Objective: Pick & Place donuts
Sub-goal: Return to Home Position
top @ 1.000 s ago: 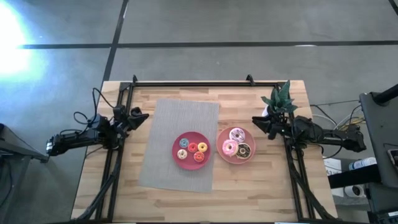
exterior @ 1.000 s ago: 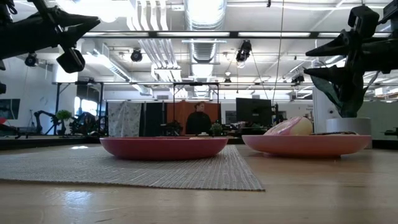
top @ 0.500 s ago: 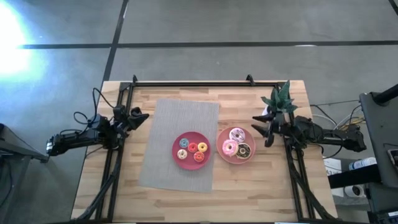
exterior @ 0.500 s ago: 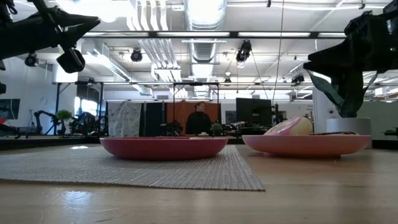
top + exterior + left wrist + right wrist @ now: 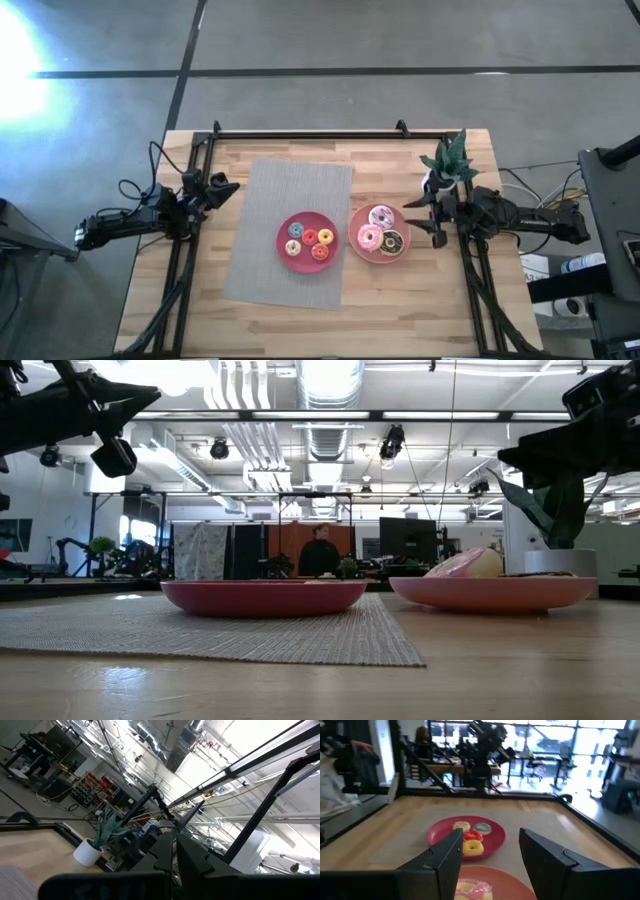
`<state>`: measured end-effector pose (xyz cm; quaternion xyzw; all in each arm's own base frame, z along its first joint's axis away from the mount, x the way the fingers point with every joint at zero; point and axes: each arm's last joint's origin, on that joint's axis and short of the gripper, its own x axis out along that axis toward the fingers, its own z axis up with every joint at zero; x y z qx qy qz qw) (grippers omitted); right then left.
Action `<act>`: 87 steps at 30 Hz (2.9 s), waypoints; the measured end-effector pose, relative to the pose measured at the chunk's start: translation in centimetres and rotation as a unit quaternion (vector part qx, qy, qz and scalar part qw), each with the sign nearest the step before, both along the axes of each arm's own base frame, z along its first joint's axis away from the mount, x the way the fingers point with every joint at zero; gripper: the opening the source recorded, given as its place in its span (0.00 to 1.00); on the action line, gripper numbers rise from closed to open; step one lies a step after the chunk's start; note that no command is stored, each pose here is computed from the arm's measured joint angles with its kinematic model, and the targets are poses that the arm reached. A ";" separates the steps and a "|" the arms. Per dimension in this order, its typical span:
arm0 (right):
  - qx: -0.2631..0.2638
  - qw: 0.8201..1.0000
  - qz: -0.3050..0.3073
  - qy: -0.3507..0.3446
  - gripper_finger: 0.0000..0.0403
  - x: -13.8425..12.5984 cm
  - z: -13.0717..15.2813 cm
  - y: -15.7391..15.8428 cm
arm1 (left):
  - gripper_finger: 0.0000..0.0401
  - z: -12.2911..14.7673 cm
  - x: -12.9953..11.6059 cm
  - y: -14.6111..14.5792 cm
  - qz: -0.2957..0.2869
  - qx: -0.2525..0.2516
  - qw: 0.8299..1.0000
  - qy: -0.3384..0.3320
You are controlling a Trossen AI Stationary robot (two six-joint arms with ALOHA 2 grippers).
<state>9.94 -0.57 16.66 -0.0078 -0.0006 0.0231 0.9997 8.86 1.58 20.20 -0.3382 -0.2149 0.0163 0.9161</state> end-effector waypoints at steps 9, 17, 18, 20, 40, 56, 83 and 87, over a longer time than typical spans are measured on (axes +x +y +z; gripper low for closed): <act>0.034 0.999 -0.009 0.016 0.46 0.2 -0.2 -0.1 | 0.00 -0.1 0.0 0.0 -0.002 0.000 1.000 0.003; 0.035 0.999 -0.009 0.016 0.46 0.2 -0.2 -0.1 | 0.00 -0.3 0.1 -0.1 -0.005 -0.003 1.000 0.019; 0.035 0.999 -0.009 0.016 0.46 0.2 -0.2 -0.1 | 0.00 -0.3 0.1 -0.1 -0.005 -0.003 1.000 0.019; 0.034 0.999 -0.008 0.014 0.46 0.1 -0.2 0.0 | 0.00 -0.4 0.2 -0.1 -0.005 -0.003 1.000 0.019; 0.032 0.999 0.001 -0.020 0.46 -0.3 0.4 0.1 | 0.00 -0.5 0.3 -0.5 -0.029 -0.004 0.999 0.029; 0.033 0.999 0.000 -0.009 0.46 -0.1 0.2 0.1 | 0.00 -0.6 0.3 -0.9 -0.049 -0.004 0.998 0.030; 0.032 0.999 -0.001 -0.008 0.46 -0.1 0.2 0.1 | 0.00 -3.5 0.9 -1.7 -0.036 0.341 0.919 0.197; 0.032 0.999 -0.001 -0.008 0.46 -0.1 0.2 0.1 | 0.00 -3.5 0.9 -1.7 -0.040 0.324 0.925 0.195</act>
